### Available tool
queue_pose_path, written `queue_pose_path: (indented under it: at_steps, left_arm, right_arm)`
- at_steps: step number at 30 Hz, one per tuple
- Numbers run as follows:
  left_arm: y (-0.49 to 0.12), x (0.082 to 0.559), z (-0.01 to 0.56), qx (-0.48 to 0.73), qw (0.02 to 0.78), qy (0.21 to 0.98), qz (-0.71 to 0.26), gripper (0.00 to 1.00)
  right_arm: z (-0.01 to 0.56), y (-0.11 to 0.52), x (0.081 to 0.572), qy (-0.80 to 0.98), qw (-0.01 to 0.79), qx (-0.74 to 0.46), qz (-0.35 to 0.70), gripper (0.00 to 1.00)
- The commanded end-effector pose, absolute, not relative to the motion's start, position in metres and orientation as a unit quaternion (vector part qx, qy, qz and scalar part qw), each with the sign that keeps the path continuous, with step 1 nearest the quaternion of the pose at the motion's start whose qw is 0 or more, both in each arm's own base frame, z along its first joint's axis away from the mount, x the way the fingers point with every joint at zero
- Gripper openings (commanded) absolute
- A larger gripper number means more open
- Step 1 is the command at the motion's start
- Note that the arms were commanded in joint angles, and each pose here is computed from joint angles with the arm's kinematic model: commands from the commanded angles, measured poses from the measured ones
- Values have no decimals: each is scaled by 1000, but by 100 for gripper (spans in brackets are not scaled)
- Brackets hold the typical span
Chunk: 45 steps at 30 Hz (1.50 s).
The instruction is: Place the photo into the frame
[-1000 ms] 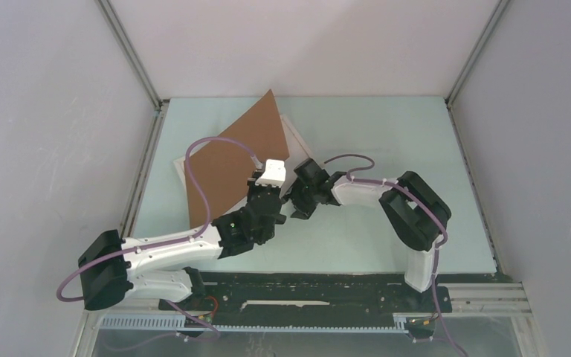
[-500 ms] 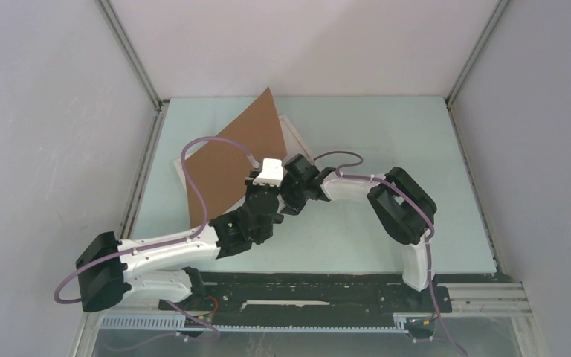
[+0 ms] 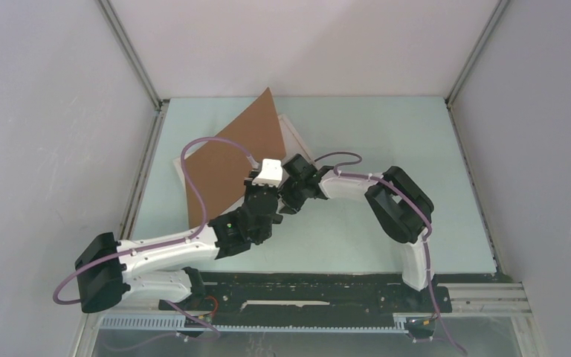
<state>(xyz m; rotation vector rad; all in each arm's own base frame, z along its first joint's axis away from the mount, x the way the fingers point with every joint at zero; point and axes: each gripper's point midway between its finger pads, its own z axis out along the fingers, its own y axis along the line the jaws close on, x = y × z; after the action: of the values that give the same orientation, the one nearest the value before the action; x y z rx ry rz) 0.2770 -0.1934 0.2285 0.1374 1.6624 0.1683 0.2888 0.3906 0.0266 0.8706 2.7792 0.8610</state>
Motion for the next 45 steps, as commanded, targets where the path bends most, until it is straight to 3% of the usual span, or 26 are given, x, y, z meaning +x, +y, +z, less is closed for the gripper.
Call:
queue_pose_path:
  at_steps: [1,4,7,14,15,17,18,22,45]
  left_arm:
    - [-193,277,238,0,685,729,18,0]
    - [-192,277,238,-1,685,728,19,0]
    - [-192,277,238,-2,685,728,20,0]
    - [-191,277,236,-2,685,729,22,0]
    - [-190,276,235,-2,684,729,23,0]
    - [-190,276,234,-2,684,729,22,0]
    - [-190,276,234,-2,685,729,21,0]
    - [-193,277,237,-2,686,728,16,0]
    - [-188,274,240,0,688,726,18,0]
  right_arm:
    - [13,389,286,922,46,285,256,49]
    - [10,391,283,923,39,282,258,36]
    - [10,396,282,926,41,264,268,3]
    - [24,405,288,908,87,239,332,0]
    - [27,404,290,910,93,235,328,4]
    - [34,405,294,912,102,225,328,36]
    - [36,404,294,913,102,226,324,47]
    - [41,409,291,915,104,215,325,63]
    - [14,401,289,923,57,276,263,55]
